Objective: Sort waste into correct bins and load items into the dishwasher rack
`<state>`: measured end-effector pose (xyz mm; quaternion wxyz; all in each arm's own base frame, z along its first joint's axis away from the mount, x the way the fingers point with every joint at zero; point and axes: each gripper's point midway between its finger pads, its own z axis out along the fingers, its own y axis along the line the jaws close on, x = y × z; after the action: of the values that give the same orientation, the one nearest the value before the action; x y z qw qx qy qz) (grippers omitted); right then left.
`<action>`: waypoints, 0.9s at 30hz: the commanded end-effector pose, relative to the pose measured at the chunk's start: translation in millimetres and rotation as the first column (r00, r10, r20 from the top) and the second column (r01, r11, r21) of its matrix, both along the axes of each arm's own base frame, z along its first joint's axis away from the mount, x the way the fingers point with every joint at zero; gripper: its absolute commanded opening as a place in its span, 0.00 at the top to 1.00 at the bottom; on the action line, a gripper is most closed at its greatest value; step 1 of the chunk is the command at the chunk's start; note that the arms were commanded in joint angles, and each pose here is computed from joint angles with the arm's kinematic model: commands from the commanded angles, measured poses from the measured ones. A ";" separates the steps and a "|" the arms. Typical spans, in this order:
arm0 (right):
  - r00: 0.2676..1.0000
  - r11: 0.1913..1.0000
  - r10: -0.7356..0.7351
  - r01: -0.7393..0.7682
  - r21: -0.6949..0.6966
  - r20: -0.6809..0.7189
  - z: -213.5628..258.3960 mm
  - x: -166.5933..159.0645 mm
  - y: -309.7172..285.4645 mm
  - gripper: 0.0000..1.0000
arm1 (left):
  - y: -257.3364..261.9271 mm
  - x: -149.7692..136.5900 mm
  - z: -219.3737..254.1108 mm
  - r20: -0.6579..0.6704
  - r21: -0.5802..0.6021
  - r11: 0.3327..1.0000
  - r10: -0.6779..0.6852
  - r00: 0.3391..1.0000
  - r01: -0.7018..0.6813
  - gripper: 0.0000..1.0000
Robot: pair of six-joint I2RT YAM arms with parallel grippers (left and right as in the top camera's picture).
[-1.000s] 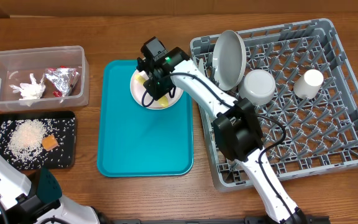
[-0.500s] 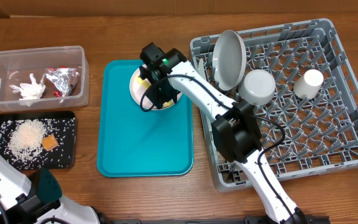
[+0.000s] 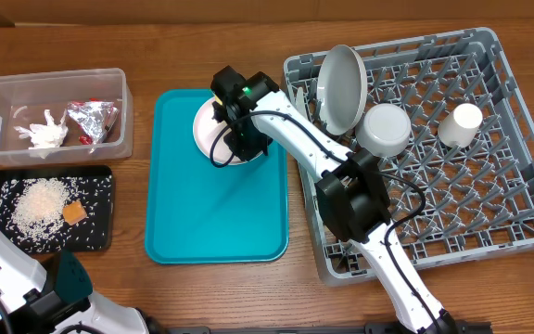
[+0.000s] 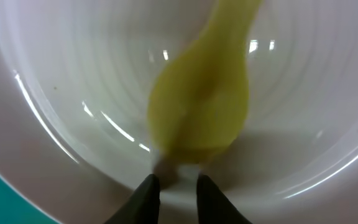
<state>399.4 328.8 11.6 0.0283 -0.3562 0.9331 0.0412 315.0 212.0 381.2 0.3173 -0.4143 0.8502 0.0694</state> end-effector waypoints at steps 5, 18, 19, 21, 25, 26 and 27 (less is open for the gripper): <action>1.000 1.000 0.001 -0.002 -0.016 -0.020 -12.9 -4.3 -0.6 0.84 | 3.2 1.4 -4.1 -0.016 0.004 1.000 0.004 1.000 -0.004 0.00; 0.976 0.991 -0.123 0.129 -0.020 0.180 28.1 38.0 -0.8 0.30 | 3.2 1.4 -4.1 -0.016 0.004 1.000 0.004 1.000 -0.004 0.00; 0.974 0.992 -0.124 0.129 -0.011 0.189 29.1 40.3 1.3 0.28 | 3.2 1.4 -4.1 -0.016 0.004 1.000 0.004 1.000 -0.004 0.00; 0.971 0.992 -0.127 0.127 0.011 0.201 29.5 44.3 5.7 0.26 | 3.2 1.4 -4.1 -0.016 0.004 1.000 0.004 1.000 -0.004 0.00; 0.978 0.990 -0.123 0.109 0.091 0.170 21.0 43.2 22.6 0.27 | 3.2 1.4 -4.1 -0.016 0.004 1.000 0.004 1.000 -0.004 0.00; 0.979 0.988 -0.122 0.104 0.111 0.164 19.1 43.1 26.7 0.27 | 3.2 1.4 -4.1 -0.016 0.004 1.000 0.004 1.000 -0.004 0.00; 0.980 0.987 -0.122 0.102 0.125 0.160 16.8 43.5 29.6 0.27 | 3.2 1.4 -4.1 -0.016 0.004 1.000 0.004 1.000 -0.004 0.00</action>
<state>449.1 349.2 36.4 0.1405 -0.3025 0.9420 0.0363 315.0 212.0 381.2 0.3173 -0.4145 0.8501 0.0694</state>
